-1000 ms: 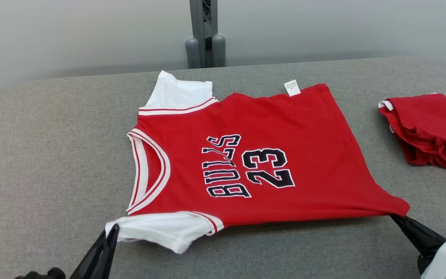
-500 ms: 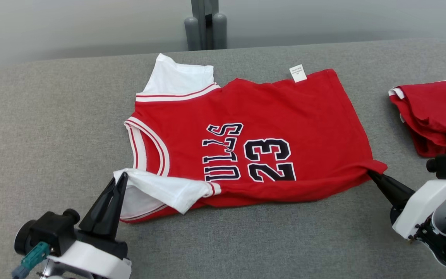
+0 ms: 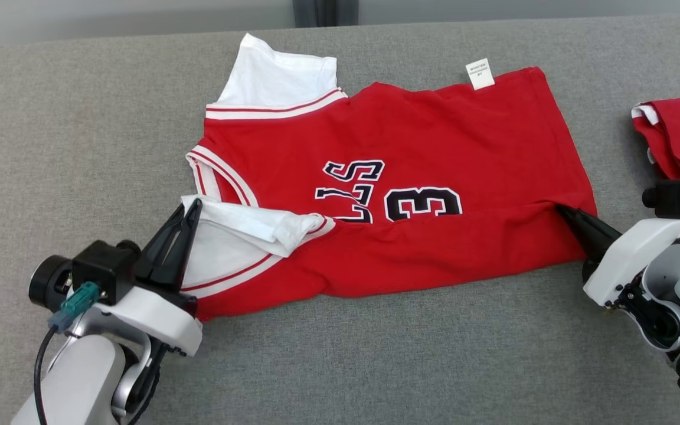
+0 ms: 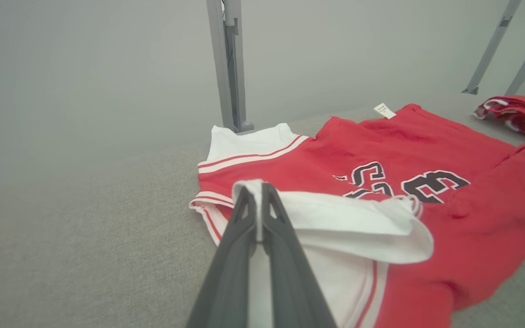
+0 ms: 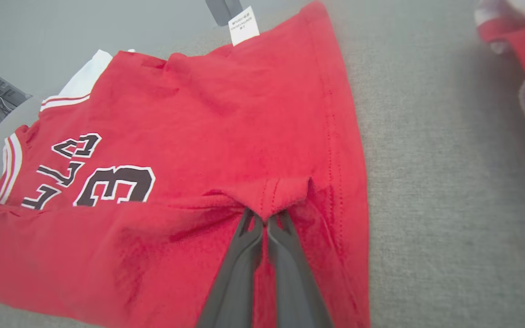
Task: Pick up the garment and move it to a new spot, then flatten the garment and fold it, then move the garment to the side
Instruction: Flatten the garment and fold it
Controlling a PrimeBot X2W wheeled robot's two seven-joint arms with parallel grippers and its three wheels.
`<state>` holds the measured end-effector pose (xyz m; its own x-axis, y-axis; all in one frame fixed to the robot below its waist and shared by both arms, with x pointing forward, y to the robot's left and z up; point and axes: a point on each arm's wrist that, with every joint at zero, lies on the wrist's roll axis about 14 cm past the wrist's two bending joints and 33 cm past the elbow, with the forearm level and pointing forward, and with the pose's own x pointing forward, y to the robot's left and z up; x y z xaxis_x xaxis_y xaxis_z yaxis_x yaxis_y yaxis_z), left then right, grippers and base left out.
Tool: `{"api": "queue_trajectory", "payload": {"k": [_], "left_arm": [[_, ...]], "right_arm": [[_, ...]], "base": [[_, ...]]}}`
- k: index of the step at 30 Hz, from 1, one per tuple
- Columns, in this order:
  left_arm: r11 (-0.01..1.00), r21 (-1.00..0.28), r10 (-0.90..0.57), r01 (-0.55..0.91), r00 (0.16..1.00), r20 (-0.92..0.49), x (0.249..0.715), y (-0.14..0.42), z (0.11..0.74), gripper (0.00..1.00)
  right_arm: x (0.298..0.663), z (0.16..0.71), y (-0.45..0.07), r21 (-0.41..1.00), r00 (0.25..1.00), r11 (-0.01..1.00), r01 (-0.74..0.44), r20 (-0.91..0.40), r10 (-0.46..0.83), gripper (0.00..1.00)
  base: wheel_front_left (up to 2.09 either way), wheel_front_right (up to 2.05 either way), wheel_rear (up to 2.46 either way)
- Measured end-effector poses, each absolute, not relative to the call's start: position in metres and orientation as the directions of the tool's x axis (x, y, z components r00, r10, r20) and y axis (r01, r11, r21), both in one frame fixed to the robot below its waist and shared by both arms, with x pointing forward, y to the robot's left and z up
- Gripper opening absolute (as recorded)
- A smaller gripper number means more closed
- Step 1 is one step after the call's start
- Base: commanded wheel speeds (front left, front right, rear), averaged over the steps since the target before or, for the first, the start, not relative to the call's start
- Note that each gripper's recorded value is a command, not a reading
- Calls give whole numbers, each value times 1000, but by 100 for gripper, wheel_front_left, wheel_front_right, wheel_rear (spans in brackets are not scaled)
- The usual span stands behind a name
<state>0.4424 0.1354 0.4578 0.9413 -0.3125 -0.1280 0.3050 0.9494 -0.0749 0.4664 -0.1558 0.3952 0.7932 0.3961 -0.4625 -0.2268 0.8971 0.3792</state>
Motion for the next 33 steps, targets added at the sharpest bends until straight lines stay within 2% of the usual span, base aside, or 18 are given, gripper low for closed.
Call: {"api": "queue_trajectory", "payload": {"k": [3,6,7,8,9,10,12,13,14,19,23,33], "left_arm": [[945,-57,-327,323,935,-134,454,134,452,0],[943,-47,-334,330,932,-141,463,132,445,0],[942,-49,-337,333,930,-147,465,131,442,0],[943,-51,-333,329,929,-161,466,131,437,0],[944,-55,-331,326,927,-177,466,131,432,0],[944,-56,-331,326,924,-192,466,130,427,11],[947,-65,-321,314,921,-221,465,131,420,58],[947,-70,-322,314,918,-231,464,131,418,58],[949,-73,-315,307,920,-233,464,132,418,100],[964,-90,-262,251,954,-145,467,139,442,100],[975,-142,-186,171,977,-103,454,151,455,100],[952,-306,-82,-28,936,-341,384,160,406,100]], "right_arm": [[473,392,-153,371,792,899,-231,-465,396,0],[478,387,-153,351,790,906,-236,-474,389,13],[479,386,-153,348,790,908,-233,-476,385,22],[480,385,-154,346,791,910,-229,-478,382,49],[480,384,-154,344,792,911,-226,-480,377,93],[480,383,-155,340,793,914,-223,-482,373,100],[481,384,-157,338,805,917,-213,-472,361,100],[481,385,-157,337,812,918,-209,-463,356,100],[481,387,-159,335,822,920,-206,-450,348,100],[487,412,-167,330,895,924,-195,-326,306,100],[474,412,-173,325,906,928,-182,-311,287,100],[447,414,-173,380,928,914,-142,-270,257,100]], "base": [[0,0,0],[0,0,0],[0,0,0],[0,0,0],[0,0,0],[0,0,0],[0,0,0],[0,0,0],[0,0,0],[0,0,0],[0,0,0],[0,0,0]]}}
